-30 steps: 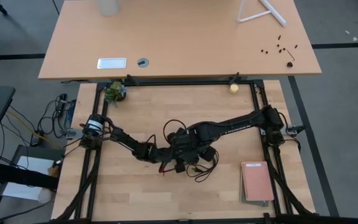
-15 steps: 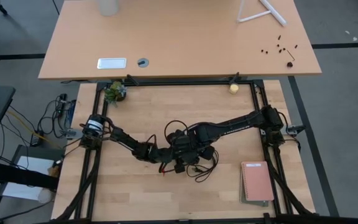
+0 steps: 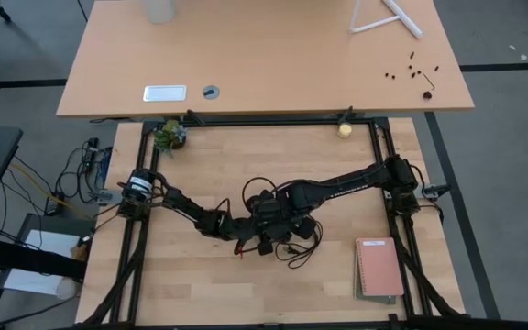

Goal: Screw lightbulb
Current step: Insert the light bulb into the lamp

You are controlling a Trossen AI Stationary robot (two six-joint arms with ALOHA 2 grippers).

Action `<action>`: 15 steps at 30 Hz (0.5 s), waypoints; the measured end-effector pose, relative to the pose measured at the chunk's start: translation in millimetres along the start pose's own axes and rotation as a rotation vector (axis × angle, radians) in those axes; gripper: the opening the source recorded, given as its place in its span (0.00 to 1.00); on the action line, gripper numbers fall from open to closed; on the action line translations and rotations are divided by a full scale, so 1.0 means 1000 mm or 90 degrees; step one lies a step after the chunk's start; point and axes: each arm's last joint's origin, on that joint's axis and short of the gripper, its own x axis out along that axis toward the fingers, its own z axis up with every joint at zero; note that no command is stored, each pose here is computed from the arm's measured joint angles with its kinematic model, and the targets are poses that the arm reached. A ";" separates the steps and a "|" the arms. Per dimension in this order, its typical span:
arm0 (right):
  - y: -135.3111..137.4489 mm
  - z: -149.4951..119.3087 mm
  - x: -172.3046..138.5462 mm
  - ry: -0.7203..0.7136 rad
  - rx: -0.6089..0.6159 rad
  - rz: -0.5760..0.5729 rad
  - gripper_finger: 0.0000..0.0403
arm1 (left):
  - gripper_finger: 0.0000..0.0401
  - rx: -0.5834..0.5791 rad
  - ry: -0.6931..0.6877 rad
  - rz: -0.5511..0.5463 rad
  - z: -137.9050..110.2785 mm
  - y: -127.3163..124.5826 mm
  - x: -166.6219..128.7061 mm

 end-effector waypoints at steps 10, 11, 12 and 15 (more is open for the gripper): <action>0.002 0.001 -0.002 0.010 0.042 0.001 0.76 | 0.49 -0.009 -0.015 -0.002 0.004 0.000 -0.001; 0.002 0.001 -0.004 0.014 0.047 -0.006 0.77 | 0.49 -0.007 -0.013 -0.001 0.005 0.000 -0.002; 0.001 0.003 -0.006 0.012 0.050 -0.013 0.77 | 0.49 -0.009 -0.015 -0.001 0.008 0.001 -0.003; -0.001 0.005 -0.011 0.006 0.051 -0.027 0.79 | 0.49 -0.005 -0.018 -0.001 0.014 0.002 -0.006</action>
